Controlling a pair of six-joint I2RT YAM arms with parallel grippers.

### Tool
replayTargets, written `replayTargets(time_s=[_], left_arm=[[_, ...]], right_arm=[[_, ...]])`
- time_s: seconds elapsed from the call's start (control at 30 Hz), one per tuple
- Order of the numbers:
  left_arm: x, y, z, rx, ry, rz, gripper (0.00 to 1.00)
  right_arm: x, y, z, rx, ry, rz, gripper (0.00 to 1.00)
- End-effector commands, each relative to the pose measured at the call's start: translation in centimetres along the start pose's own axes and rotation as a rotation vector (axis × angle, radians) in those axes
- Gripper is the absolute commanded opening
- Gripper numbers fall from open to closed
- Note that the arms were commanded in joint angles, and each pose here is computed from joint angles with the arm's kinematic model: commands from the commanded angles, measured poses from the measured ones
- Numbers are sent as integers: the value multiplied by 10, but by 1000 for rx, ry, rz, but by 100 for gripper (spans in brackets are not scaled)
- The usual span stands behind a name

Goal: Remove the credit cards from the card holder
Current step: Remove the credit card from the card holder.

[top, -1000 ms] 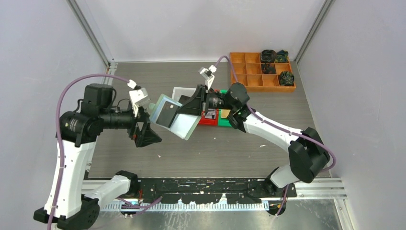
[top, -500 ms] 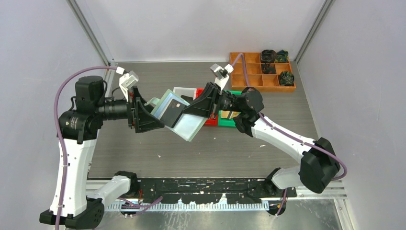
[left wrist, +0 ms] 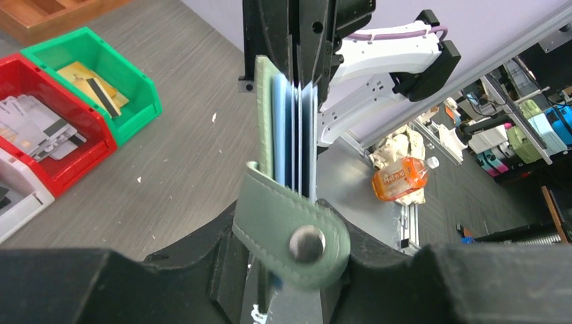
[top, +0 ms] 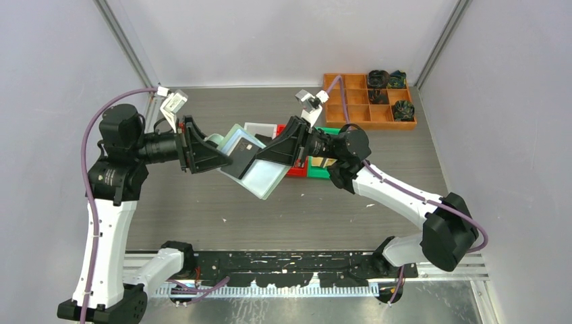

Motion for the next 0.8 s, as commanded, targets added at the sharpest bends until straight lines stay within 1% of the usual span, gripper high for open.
replayTargets(time_s=[0.0, 0.1, 0.17, 0.33, 0.4, 0.43, 0.6, 0.67, 0.7, 0.77], left_arm=[[-13, 1, -12, 40, -43, -39, 39], [-13, 1, -13, 44, -46, -43, 41], [-12, 1, -13, 47, -51, -40, 41], [-5, 3, -8, 23, -65, -27, 30], [-1, 3, -5, 13, -63, -18, 30], [1, 3, -3, 11, -61, -12, 32], [7, 3, -5, 42, -47, 13, 51], [8, 3, -6, 56, -32, 25, 53], [8, 3, -6, 64, -26, 30, 51], [8, 3, -8, 75, -13, 35, 40]], right_arm=[[-12, -10, 14, -60, 58, -49, 1], [-8, -12, 12, -54, 54, -42, 1], [-8, -13, 12, -50, 54, -42, 1], [-11, -16, 10, -37, 52, -47, 1], [-13, -18, 10, -36, 49, -53, 1], [-13, -19, 9, -36, 48, -56, 1], [-11, -24, 9, -47, 34, -49, 1], [-10, -25, 9, -51, 33, -47, 1], [-10, -26, 9, -52, 33, -45, 1], [-10, -26, 10, -53, 33, -45, 1]])
Point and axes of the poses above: each gripper's point midway between its finger pads, its own y axis back along the fingers, its own z axis along the line the jaws close on, x = y × z, the point moved 4 cm from there along y, back along the fingers, and after that the axes turned 12 degrees about y, right-handed, at the moved point
